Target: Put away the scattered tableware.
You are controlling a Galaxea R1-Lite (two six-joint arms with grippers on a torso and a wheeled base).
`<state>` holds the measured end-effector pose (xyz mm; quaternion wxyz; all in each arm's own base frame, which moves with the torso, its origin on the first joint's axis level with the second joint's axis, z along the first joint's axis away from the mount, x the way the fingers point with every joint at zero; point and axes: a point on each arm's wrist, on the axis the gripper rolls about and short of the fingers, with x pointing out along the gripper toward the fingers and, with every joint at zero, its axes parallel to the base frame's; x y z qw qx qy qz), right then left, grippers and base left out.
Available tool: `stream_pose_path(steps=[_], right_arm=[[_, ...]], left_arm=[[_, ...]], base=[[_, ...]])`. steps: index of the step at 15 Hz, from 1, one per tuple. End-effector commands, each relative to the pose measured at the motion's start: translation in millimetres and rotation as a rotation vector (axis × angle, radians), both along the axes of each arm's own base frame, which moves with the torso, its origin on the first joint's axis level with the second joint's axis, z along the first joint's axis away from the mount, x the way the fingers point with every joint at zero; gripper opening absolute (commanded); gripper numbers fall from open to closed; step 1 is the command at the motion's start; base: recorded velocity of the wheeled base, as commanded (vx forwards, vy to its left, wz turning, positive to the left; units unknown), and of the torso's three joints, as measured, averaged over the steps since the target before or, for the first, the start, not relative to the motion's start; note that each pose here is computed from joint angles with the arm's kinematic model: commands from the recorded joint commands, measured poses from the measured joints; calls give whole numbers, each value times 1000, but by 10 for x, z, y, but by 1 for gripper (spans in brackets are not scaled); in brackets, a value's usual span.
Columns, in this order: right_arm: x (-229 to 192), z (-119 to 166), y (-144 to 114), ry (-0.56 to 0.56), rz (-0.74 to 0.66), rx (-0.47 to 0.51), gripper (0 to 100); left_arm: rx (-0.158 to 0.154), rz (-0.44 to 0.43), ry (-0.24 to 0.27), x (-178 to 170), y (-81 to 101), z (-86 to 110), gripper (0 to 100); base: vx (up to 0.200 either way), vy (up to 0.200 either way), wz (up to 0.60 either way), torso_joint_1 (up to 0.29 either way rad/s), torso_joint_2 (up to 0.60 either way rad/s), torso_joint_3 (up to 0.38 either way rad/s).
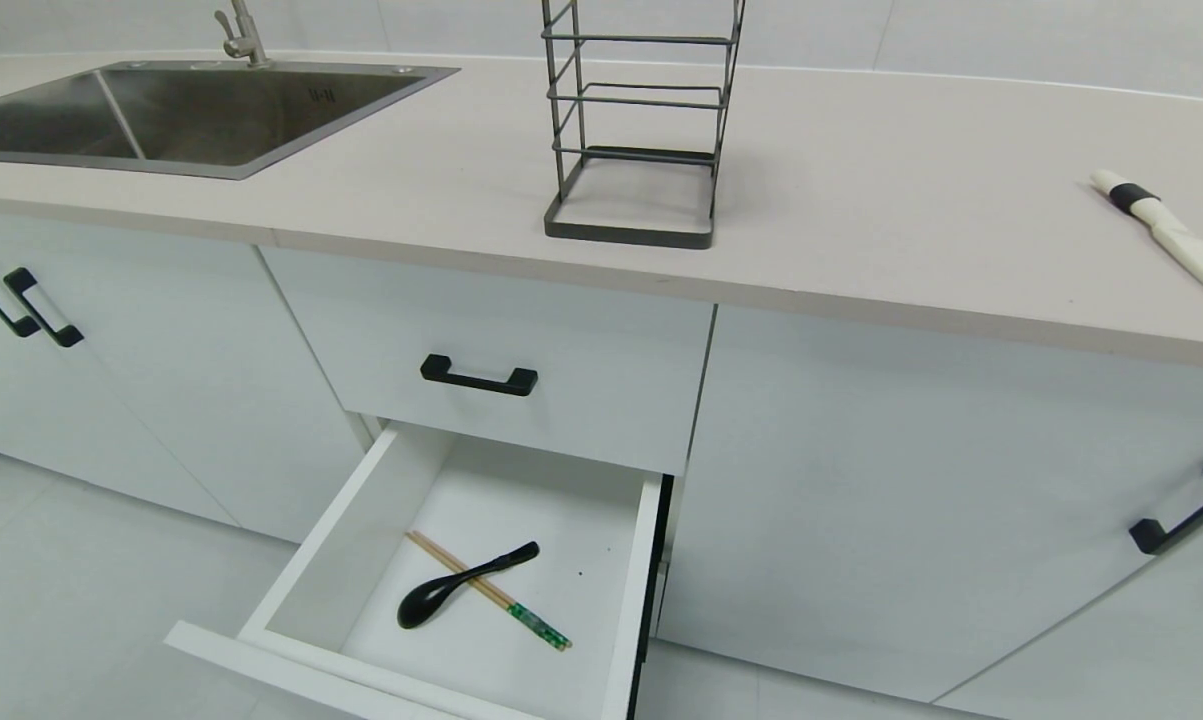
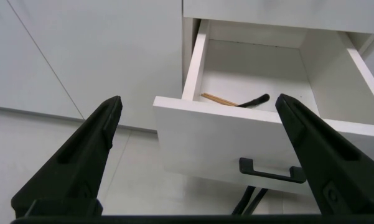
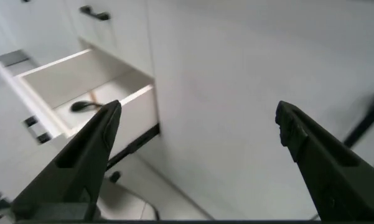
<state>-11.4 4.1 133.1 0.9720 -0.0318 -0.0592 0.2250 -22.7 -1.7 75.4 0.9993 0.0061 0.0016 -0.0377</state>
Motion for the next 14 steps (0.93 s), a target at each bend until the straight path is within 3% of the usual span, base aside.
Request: stream_pose_path(steps=[1, 4, 9, 11, 14], right_arm=[[-146, -28, -6, -126, -82, 17, 100], [-136, -47, 0, -97, -146, 34, 100], [-137, -379, 6, -53, -246, 34, 100], [-109, -581, -41, 126, -454, 37, 100], [-111, -569, -44, 122, -471, 69, 100]], left_arm=[[0, 0, 1, 1, 0, 0, 100], [0, -1, -1, 1, 0, 1, 100], [1, -3, 1, 0, -1, 0, 100], [0, -6, -1, 0, -1, 1, 100], [3, -8, -1, -1, -2, 4, 100]], base=[[0, 0, 0, 0, 0, 0], [0, 0, 0, 0, 0, 0], [0, 0, 0, 0, 0, 0], [0, 0, 0, 0, 0, 0], [0, 0, 0, 0, 0, 0]])
